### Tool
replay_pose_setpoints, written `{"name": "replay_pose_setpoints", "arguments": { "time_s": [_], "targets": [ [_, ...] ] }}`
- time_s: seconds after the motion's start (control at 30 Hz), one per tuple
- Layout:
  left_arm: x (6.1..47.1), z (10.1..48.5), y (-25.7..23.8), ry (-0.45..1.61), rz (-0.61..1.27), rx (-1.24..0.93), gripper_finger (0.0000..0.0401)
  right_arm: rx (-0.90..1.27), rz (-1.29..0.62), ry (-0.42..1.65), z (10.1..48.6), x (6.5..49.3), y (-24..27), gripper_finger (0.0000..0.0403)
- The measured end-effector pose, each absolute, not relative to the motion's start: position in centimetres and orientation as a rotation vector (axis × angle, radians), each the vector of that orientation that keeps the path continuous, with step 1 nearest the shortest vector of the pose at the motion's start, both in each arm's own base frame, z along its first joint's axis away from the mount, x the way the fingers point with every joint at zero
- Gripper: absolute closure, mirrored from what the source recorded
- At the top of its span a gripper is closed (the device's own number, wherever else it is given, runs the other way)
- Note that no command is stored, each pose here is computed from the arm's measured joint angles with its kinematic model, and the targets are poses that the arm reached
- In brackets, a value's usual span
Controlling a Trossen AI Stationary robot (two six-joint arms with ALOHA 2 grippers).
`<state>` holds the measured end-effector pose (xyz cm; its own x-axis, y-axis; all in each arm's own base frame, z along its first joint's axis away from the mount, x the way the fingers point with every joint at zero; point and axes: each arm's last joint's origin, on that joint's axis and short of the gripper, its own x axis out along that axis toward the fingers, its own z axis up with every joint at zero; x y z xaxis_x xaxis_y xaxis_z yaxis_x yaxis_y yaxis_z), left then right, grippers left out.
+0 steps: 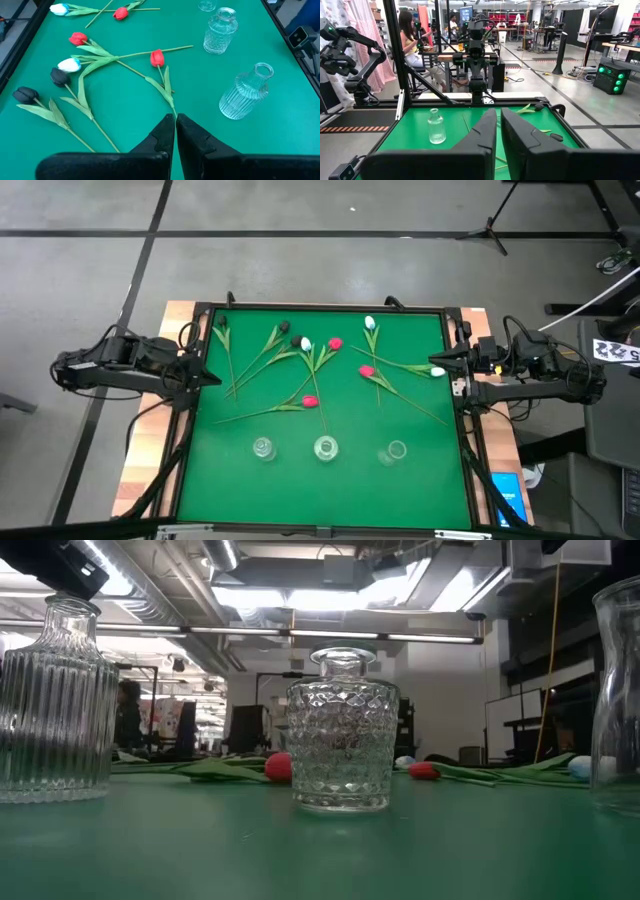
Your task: Sort flowers into vase by color
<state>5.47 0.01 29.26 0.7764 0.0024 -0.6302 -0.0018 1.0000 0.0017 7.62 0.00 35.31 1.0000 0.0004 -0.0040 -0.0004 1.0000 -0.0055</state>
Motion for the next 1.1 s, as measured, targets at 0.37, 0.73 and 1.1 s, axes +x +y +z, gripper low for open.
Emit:
{"name": "replay_pose_setpoints", "arguments": {
  "time_s": [0.37,0.73,1.1],
  "targets": [
    [5.5,29.3,0.0,0.682,0.002,0.001,0.0384,-0.034,-0.067,0.014,35.2,7.6,-0.2,0.0375],
    [5.5,29.3,0.1,0.681,0.038,0.014,0.0384,-0.247,-0.161,-0.009,35.7,7.7,-0.5,0.0375],
    [5.5,29.3,0.2,0.681,0.054,0.036,0.0384,-0.446,-0.339,0.168,34.7,8.9,-1.0,0.0375]
  ]
}}
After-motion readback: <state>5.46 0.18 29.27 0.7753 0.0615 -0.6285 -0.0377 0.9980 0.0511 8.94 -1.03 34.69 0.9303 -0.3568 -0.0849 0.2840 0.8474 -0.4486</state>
